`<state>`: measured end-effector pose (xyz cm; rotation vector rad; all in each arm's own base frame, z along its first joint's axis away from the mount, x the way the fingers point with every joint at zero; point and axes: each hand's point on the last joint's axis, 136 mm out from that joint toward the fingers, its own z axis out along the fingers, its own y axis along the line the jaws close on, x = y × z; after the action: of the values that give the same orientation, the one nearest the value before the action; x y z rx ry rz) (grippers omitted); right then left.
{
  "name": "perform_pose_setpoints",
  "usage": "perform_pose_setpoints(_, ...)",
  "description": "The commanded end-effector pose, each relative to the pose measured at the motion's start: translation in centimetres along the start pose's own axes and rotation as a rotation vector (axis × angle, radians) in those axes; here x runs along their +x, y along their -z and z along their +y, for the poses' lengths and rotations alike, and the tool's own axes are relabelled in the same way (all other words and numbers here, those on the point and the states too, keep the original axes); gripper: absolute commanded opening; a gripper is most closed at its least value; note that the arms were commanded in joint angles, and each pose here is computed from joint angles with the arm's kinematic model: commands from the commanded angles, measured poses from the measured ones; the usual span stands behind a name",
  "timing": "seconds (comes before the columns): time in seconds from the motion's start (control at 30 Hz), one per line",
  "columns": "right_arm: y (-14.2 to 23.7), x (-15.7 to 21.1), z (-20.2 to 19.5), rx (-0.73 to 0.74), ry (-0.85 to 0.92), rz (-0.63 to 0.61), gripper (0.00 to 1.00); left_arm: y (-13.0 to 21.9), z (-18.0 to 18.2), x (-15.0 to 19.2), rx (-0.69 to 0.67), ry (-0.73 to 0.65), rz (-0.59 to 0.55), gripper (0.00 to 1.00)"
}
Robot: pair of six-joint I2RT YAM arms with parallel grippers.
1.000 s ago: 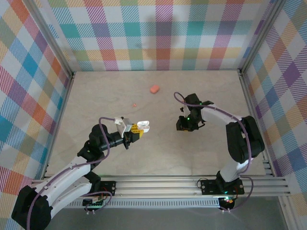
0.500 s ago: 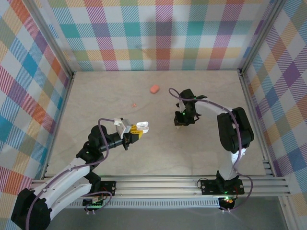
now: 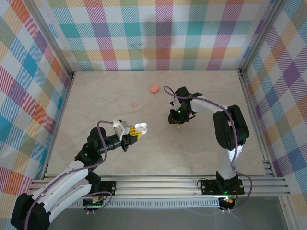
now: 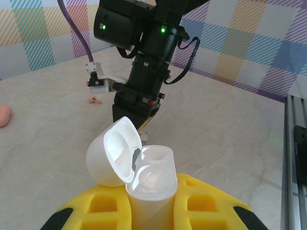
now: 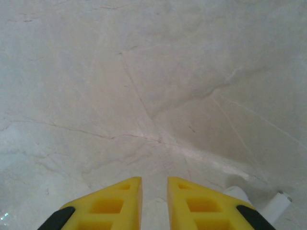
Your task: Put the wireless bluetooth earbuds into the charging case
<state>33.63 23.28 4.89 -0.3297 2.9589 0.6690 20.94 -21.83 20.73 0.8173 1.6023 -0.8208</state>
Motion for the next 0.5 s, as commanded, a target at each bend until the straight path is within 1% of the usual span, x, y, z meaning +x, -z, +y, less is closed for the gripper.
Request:
perform_pose_setpoints(0.0,3.5,-0.8,1.5,0.004,0.194,-0.062,0.25,0.1,-0.3,0.0,0.010,-0.018,-0.007,0.00)
perform_pose_setpoints(0.13,5.3,-0.1,-0.6,0.149,0.504,-0.066,0.30,0.0,-0.4,-0.3,0.015,-0.028,-0.012,0.00)
perform_pose_setpoints(0.17,5.6,-0.1,-1.3,0.197,0.566,-0.072,0.35,0.0,-0.5,-0.4,0.019,-0.033,-0.011,0.00)
perform_pose_setpoints(0.23,5.8,-0.1,-2.1,0.245,0.674,-0.064,0.44,-0.1,-0.5,-0.8,0.026,-0.045,-0.015,0.00)
perform_pose_setpoints(0.27,5.8,-0.1,-2.3,0.257,0.720,-0.054,0.49,-0.2,-0.6,-1.0,0.032,-0.050,-0.019,0.00)
perform_pose_setpoints(0.33,5.4,-0.1,-2.5,0.263,0.783,-0.027,0.54,-0.3,-0.7,-1.4,0.042,-0.056,-0.026,0.00)
perform_pose_setpoints(0.4,4.8,0.7,-2.4,0.228,0.865,0.015,0.55,-0.5,-0.9,-1.6,0.058,-0.057,-0.021,0.00)
perform_pose_setpoints(0.47,3.8,2.3,-2.5,0.189,0.982,0.065,0.55,-0.5,-1.2,-1.7,0.079,-0.057,-0.006,0.00)
